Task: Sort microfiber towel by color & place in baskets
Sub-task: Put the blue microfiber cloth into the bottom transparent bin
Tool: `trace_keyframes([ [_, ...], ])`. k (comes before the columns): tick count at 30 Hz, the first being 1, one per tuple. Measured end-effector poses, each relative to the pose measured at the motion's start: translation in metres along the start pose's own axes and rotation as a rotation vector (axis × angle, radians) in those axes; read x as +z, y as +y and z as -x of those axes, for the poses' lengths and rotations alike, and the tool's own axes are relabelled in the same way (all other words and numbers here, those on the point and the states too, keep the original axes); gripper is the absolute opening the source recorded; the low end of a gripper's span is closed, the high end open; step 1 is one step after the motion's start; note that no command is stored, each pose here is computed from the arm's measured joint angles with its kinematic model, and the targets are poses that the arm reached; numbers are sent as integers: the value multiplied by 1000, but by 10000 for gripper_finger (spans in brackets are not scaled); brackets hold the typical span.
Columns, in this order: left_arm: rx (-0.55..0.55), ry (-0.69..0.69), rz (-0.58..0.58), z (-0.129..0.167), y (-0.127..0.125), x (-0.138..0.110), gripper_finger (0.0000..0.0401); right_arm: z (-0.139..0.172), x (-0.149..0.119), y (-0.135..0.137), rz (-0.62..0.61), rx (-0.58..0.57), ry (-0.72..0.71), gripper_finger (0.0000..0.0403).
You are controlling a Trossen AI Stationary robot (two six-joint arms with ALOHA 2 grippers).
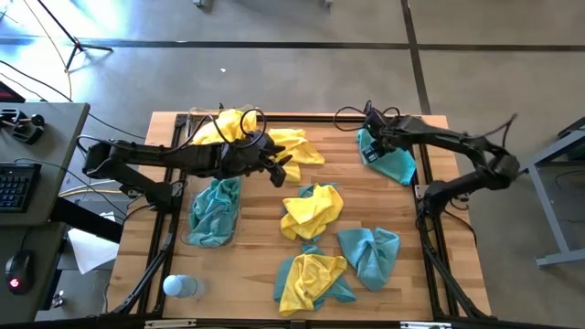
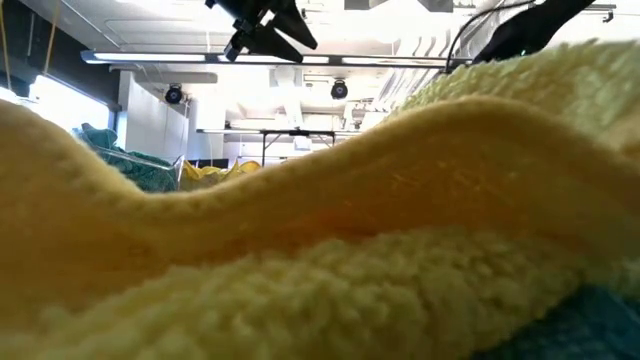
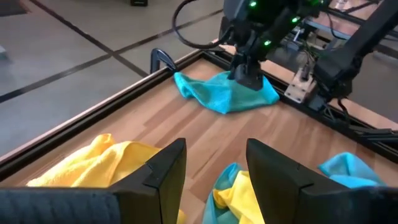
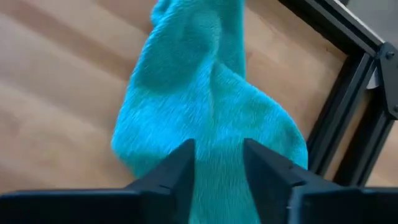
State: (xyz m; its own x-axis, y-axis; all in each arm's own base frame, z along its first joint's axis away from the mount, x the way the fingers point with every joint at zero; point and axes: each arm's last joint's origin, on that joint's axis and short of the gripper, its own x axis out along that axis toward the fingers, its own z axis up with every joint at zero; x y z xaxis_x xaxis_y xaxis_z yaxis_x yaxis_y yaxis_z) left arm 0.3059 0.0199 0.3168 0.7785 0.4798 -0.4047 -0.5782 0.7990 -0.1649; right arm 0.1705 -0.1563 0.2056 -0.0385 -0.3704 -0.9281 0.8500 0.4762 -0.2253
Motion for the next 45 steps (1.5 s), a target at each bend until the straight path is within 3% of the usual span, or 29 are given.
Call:
trace_keyframes([
  [6, 1, 0, 0, 0, 0, 0, 156, -35, 12, 0, -43, -24, 69, 205],
  [11, -15, 3, 22, 2, -5, -2, 156, -60, 11, 5, -37, -2, 182, 224],
  [17, -32, 6, 13, 5, -9, -4, 156, -81, 9, 13, 107, 21, 278, 206],
  [21, -35, 0, 17, 5, -9, -3, 156, -81, 8, 13, 129, 44, 284, 136],
  [24, -40, -13, 24, 5, -10, -2, 156, -67, 8, 9, 134, 72, 241, 50],
  [26, -47, -25, 22, 5, -11, 0, 156, -50, 3, 3, 143, 79, 233, 15],
  [30, -64, -64, -21, 3, -13, 3, 156, -8, -4, -9, 111, 102, 116, 27],
  [35, -126, -121, -93, -11, -18, 5, 156, 48, -23, -16, 177, 188, -113, 6],
  [39, -252, -152, -129, -34, -24, 2, 156, 87, -43, -15, 247, 340, -316, 5],
  [45, -307, -151, -234, -63, -41, 20, 156, 125, -63, -5, 322, 570, -544, 2],
])
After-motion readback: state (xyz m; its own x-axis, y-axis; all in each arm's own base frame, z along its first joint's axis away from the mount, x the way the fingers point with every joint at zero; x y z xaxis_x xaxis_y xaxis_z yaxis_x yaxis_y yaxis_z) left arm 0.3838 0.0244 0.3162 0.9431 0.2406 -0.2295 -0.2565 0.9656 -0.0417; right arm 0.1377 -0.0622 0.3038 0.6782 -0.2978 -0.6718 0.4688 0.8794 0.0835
